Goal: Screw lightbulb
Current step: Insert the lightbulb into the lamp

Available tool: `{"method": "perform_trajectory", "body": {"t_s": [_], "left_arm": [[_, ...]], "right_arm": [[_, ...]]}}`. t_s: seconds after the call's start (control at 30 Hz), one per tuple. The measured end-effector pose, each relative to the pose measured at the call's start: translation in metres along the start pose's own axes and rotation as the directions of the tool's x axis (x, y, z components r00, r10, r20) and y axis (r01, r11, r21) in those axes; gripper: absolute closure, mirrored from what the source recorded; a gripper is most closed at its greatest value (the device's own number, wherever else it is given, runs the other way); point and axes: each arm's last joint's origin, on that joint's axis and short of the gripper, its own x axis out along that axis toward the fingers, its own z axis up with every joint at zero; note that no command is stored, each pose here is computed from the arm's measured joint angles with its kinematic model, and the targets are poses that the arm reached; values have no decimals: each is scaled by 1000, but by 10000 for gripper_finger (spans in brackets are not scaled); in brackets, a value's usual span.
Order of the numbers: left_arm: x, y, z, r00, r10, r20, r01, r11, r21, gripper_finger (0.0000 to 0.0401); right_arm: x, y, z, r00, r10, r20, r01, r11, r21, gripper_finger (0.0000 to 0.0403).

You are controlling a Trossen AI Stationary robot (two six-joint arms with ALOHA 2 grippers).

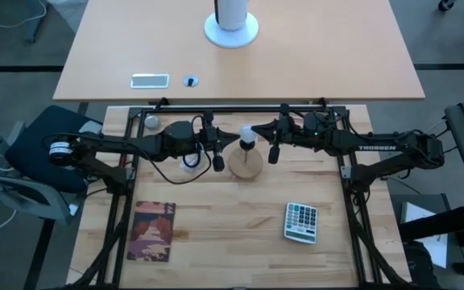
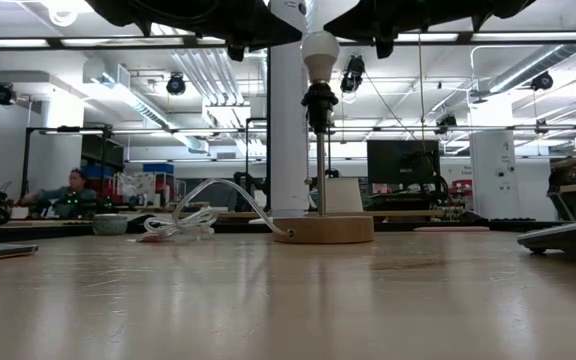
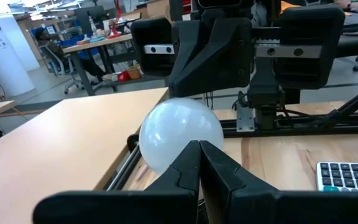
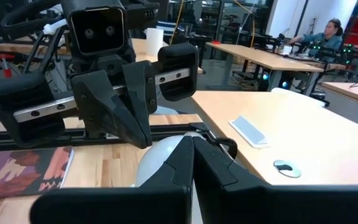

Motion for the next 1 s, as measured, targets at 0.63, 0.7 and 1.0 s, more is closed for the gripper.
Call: {"method": "perform_trajectory", "body": {"t_s": [0.63,0.7,1.0], "left_arm": [[0,0,0,1000,-2,0,2,1000,15,401],[0,0,0,1000,-3,-3,3,1000,15,401],[16,-4,-9,1000,-16,-27,16,1000,19,401]], "right_arm": [[-11,-4,0,992,-98,-78,96,995,-29,403],[-11,-4,-2,990,-97,-100,94,995,-31,403],[-11,-2,-3,989,-92,-113,90,996,-24,403]]}}
